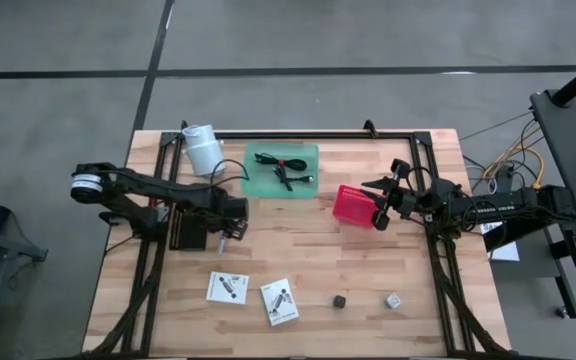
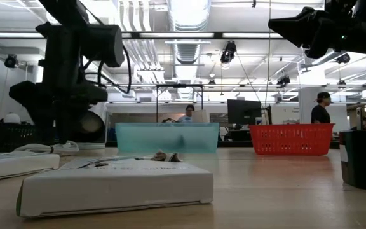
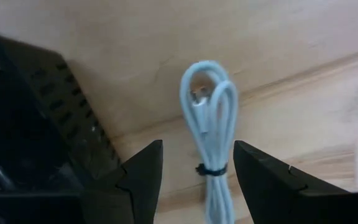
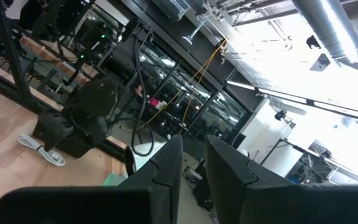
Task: Pick and place items into bin
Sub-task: Put the white charger cable into the blue bin
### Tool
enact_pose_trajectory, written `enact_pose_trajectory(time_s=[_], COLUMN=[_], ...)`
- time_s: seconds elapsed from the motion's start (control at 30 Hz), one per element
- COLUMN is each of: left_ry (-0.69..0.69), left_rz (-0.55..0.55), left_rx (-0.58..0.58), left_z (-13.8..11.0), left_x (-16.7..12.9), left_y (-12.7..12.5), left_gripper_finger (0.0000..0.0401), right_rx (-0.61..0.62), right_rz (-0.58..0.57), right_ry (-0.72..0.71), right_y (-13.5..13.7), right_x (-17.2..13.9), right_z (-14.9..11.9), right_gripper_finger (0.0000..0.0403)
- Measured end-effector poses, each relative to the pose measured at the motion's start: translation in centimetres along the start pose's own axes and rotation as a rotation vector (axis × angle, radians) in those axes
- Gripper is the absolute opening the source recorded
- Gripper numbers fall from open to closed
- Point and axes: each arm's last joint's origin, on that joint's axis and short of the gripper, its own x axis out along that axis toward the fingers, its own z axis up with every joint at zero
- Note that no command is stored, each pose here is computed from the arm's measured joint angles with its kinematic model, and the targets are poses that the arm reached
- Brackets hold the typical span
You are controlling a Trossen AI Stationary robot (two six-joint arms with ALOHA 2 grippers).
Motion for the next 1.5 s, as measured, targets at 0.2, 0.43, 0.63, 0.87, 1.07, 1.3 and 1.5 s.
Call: enact_pose_trajectory(time_s=[0.2, 0.43, 0.63, 0.87, 1.07, 1.3, 1.5], left_ry=[0.021, 0.036, 0.055, 0.065, 0.062, 0.061, 0.075], left_rz=[0.008, 0.028, 0.067, 0.08, 0.079, 0.071, 0.046], left_rx=[-0.001, 0.006, 0.029, 0.031, 0.032, 0.051, 0.107], left_z=[0.0, 0.1, 0.2, 0.3, 0.3, 0.3, 0.3], left_x=[0.5, 1.2, 2.2, 2.6, 2.5, 2.6, 2.6], left_y=[-0.2, -0.4, -0.5, -0.6, -0.6, -0.7, -0.9], left_gripper_finger=[0.018, 0.018, 0.018, 0.018, 0.018, 0.0154, 0.0078], right_rx=[0.0, 0.0, -0.008, -0.002, -0.001, -0.001, -0.007], right_rz=[-0.001, 0.001, 0.006, 0.006, 0.008, 0.009, 0.009], right_ry=[0.0, 0.003, 0.01, 0.012, 0.015, 0.015, 0.016], right_y=[0.0, 0.0, 0.1, 0.1, 0.1, 0.1, 0.1], right_x=[0.0, 0.1, 0.1, 0.1, 0.1, 0.1, 0.1], right_z=[0.0, -0.1, -0.1, -0.2, -0.2, -0.2, -0.2], right_gripper_finger=[0.0057, 0.0057, 0.0057, 0.0057, 0.0057, 0.0057, 0.0057])
